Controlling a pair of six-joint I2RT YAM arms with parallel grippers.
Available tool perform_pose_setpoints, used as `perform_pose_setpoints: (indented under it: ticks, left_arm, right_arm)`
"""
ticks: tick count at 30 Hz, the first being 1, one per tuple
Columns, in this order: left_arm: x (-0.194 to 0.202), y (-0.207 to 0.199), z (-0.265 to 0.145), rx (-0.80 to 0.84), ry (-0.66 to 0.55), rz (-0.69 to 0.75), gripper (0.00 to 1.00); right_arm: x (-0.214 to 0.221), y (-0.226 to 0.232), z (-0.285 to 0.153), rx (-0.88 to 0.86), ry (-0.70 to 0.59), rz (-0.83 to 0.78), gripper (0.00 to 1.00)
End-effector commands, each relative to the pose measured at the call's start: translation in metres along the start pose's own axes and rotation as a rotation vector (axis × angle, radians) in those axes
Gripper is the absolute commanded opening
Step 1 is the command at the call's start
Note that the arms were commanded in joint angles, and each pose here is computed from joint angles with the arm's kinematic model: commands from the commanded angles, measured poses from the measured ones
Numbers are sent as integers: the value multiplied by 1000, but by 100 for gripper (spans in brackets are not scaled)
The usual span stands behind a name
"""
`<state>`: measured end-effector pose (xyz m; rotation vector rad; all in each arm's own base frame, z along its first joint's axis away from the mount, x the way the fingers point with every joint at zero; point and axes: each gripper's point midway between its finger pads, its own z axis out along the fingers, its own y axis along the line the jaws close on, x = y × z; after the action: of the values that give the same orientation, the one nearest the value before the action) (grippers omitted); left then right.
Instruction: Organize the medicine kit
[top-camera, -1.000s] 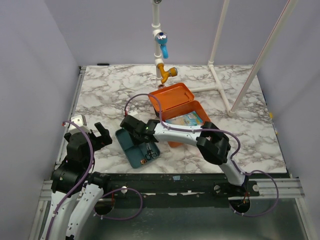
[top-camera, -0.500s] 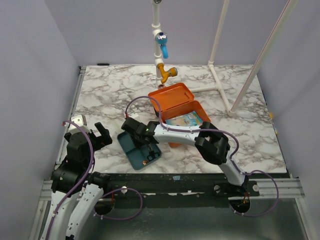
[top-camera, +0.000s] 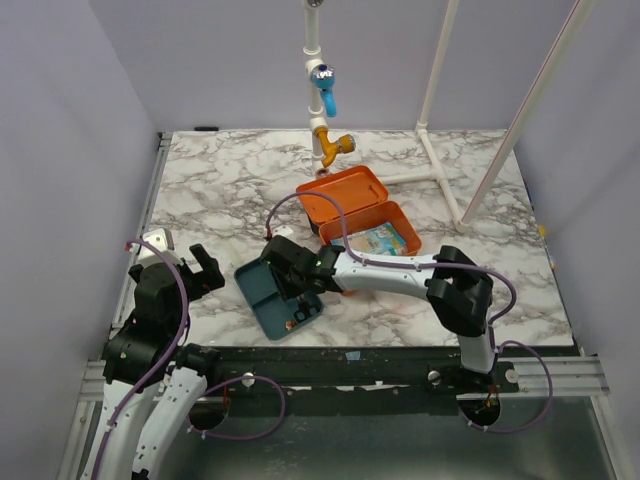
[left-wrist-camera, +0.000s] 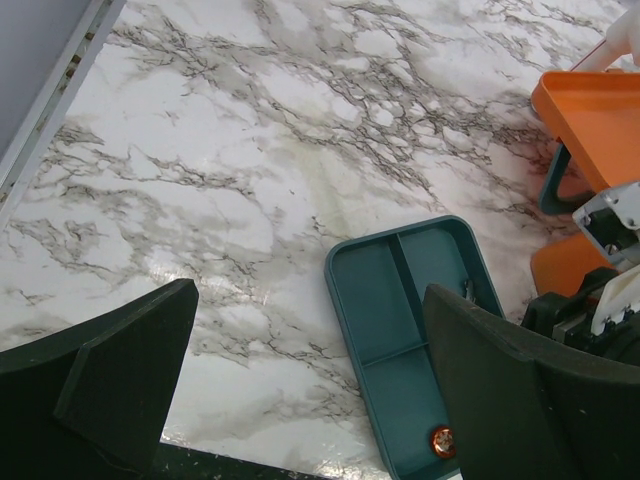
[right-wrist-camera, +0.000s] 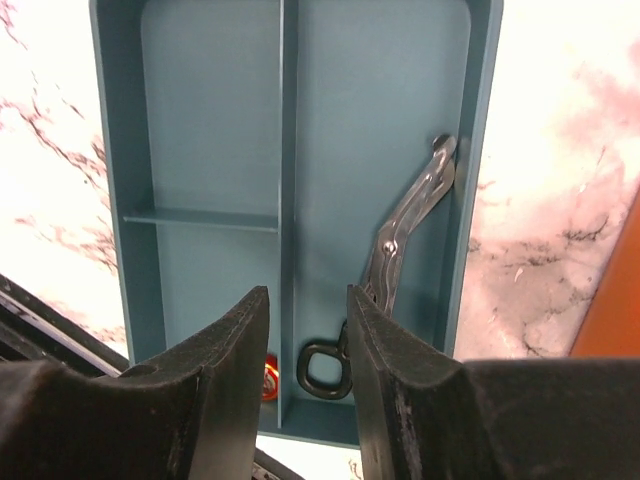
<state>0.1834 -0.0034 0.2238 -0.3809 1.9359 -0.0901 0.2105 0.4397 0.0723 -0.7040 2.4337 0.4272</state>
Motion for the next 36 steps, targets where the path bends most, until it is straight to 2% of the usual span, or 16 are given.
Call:
perform_pose_setpoints:
  ticks: [1,19,25,30,33,36]
  left_arm:
    - [-2,-3,3,10,-6,9,99]
    - [-2,-2,2,9,-10,8,98]
    - [-3,-1,2,6,-12,7,99]
    - [-3,-1,2,7,-12,7,98]
    - [-3,-2,2,8,-13,6,98]
    - [-3,-1,2,7,-12,6,99]
  right_arm:
    - [17,13,-2,-51,23,-10,41]
    - [36,20,27,-11,85,-24,43]
    - [42,15,32,46,93,-64,34]
    - [47,12,35,87,96,-90,20]
    - [48,10,36,108,96,-104,2]
    - [46,10,35,121,89,-116,1]
